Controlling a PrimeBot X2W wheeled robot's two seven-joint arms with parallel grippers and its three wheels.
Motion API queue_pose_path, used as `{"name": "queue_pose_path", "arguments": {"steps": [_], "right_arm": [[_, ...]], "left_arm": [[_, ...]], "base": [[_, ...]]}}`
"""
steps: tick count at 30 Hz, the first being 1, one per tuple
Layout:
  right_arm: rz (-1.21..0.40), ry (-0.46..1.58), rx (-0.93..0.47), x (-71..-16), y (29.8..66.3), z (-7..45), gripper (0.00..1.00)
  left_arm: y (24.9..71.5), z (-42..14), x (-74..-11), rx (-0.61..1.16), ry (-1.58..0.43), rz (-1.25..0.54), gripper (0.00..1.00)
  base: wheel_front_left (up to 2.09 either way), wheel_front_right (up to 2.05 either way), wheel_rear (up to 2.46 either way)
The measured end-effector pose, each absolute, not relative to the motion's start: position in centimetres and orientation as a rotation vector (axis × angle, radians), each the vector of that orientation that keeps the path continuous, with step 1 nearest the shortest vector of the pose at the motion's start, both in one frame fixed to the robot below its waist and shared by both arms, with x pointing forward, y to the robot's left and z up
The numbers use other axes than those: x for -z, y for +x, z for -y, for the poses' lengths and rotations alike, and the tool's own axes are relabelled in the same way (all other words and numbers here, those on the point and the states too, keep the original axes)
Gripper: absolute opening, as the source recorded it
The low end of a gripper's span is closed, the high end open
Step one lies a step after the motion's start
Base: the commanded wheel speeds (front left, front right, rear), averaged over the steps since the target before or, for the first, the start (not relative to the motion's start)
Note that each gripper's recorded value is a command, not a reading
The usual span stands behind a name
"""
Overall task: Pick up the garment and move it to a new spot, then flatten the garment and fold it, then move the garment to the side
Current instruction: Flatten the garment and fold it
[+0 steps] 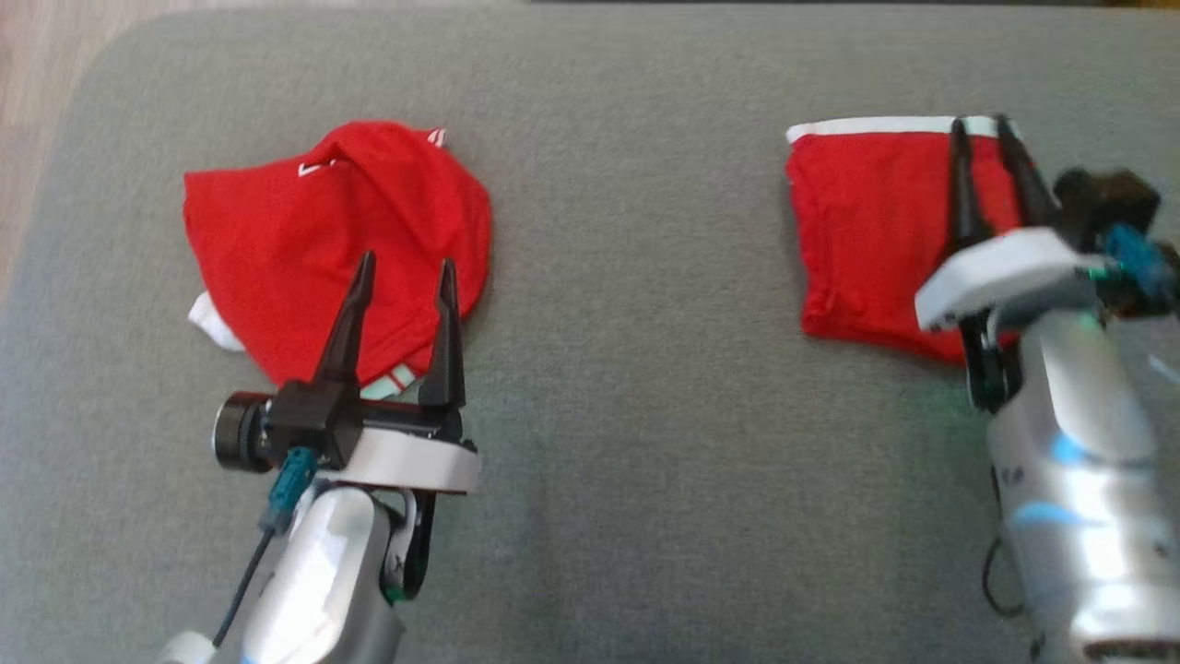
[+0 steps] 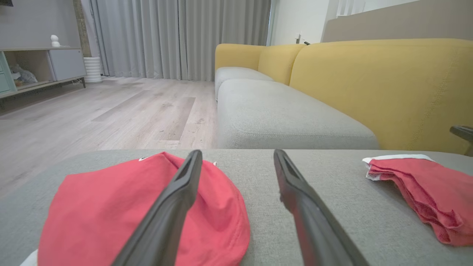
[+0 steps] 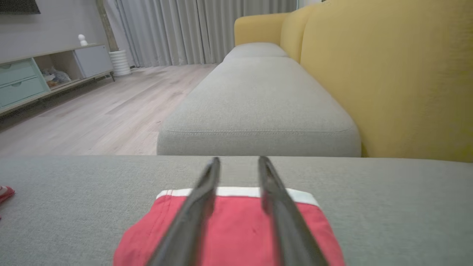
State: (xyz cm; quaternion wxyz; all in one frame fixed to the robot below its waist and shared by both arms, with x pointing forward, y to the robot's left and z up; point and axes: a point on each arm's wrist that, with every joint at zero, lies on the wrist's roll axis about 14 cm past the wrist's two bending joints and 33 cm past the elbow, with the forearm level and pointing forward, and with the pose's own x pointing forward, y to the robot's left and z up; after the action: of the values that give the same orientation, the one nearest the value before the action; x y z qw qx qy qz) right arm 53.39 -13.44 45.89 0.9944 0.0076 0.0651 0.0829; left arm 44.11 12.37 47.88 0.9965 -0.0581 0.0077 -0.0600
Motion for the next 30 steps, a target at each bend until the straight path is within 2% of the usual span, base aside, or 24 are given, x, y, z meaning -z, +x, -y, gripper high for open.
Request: {"name": "queue_pose_path", "arguments": {"steps": [12, 17, 25, 30], "right_arm": [[-0.058, 0.044, -0.071, -46.9, 45.4, 17.7, 1.00], [-0.098, 0.062, -0.061, -45.2, 42.3, 18.0, 1.00], [-0.102, 0.071, -0.047, -45.4, 43.4, 18.3, 1.00], [-0.156, 0.028, -0.006, -45.2, 46.6, 19.7, 1.00]], "left_arm": [[42.8, -10.5, -49.0, 0.164, -0.127, 0.008, 1.00], [42.3, -10.2, -48.3, 0.170, -0.130, -0.013, 1.00], [42.7, -10.3, -47.3, 0.167, -0.132, -0.036, 1.00], [43.4, -10.5, -46.3, 0.166, -0.133, -0.060, 1.00]], "base": [[0.00, 0.00, 0.00], [0.00, 0.00, 0.00], [0.00, 0.00, 0.00], [0.00, 0.00, 0.00]]}}
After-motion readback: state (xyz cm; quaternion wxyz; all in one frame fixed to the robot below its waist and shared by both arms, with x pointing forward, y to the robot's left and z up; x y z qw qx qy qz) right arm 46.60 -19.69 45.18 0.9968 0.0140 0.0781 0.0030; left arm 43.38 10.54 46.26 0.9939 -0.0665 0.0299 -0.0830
